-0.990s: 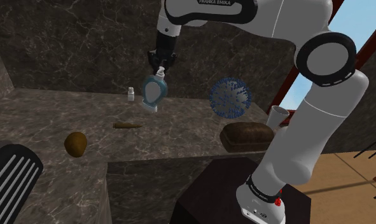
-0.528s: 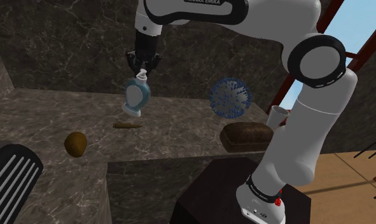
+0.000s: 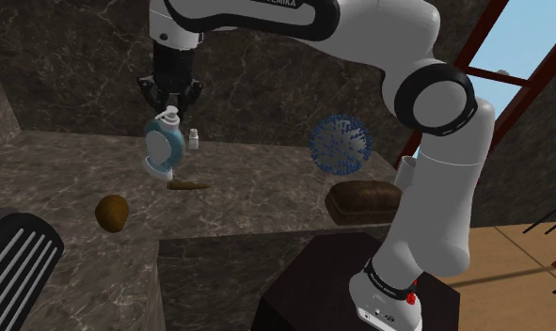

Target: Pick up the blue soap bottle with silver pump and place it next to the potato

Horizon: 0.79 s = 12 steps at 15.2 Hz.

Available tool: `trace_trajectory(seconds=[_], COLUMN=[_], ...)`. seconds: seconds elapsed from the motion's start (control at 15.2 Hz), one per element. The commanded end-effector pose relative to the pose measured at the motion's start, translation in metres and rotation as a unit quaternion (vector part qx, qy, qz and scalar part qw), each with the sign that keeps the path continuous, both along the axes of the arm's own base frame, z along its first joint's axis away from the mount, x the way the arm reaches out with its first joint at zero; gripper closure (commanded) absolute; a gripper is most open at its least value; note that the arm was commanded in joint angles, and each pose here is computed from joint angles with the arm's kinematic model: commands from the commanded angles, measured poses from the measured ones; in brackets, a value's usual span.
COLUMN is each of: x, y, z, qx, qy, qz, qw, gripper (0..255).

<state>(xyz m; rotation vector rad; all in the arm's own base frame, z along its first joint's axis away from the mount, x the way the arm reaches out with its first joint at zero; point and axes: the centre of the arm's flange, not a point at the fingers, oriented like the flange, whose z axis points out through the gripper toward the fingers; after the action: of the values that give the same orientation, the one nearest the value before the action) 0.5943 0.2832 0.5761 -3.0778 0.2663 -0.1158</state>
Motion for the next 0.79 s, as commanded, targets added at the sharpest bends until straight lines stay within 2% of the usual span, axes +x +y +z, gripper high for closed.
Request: trace_trajectory(seconds=[0.0,0.73], x=[0.000,0.000], y=[0.028,0.028], z=[0.000,-0.058], qx=[0.000,0.000], qy=[0.000,0.000], qz=[-0.001,-0.001], qw=[1.0000,1.0000], gripper=[255,255])
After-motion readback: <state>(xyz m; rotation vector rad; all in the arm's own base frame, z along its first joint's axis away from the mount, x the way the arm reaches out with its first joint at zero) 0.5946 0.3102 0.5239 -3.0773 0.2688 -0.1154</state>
